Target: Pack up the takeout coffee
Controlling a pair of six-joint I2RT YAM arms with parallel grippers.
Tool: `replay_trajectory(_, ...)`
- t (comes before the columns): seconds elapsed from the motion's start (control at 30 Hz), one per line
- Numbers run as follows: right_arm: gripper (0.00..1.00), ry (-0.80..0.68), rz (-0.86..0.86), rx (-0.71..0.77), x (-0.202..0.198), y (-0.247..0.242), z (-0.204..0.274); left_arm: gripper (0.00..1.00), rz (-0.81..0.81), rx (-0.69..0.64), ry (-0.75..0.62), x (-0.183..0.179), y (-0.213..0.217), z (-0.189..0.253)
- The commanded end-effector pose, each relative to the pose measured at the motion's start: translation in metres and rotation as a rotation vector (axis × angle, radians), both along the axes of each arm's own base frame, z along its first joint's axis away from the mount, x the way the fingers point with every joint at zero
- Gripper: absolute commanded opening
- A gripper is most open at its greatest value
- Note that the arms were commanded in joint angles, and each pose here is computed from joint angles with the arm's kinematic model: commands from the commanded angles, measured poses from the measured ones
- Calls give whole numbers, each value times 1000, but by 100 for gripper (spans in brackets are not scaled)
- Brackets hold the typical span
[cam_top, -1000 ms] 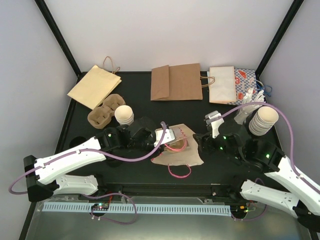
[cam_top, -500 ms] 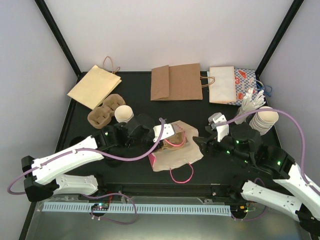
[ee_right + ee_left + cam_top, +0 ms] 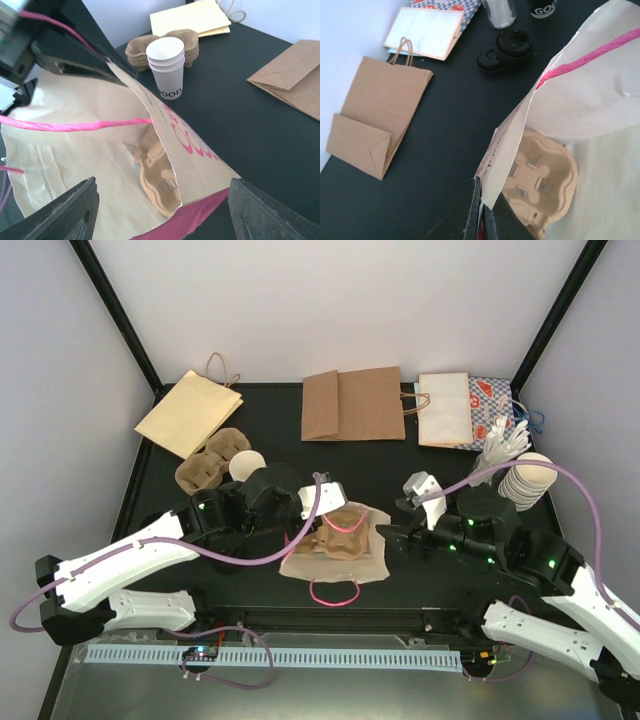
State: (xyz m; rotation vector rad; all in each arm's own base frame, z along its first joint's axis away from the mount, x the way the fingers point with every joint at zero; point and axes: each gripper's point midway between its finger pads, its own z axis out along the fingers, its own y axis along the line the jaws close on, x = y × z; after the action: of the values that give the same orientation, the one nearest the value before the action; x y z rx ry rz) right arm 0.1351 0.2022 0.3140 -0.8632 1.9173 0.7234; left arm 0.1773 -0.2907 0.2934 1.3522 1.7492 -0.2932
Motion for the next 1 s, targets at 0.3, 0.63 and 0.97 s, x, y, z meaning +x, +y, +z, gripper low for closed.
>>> replay_trajectory(0.3,77,62,-12,-80,8,7,-30,1,101,7,-178,30,5,37)
replay_trajectory(0.63,77,211,-220,-105,26,-2,-77,2,135,59,-204,41,4,19)
replay_trajectory(0.97,77,312,-321,-117,20,10,-116,2,130,58,-189,44,3,8)
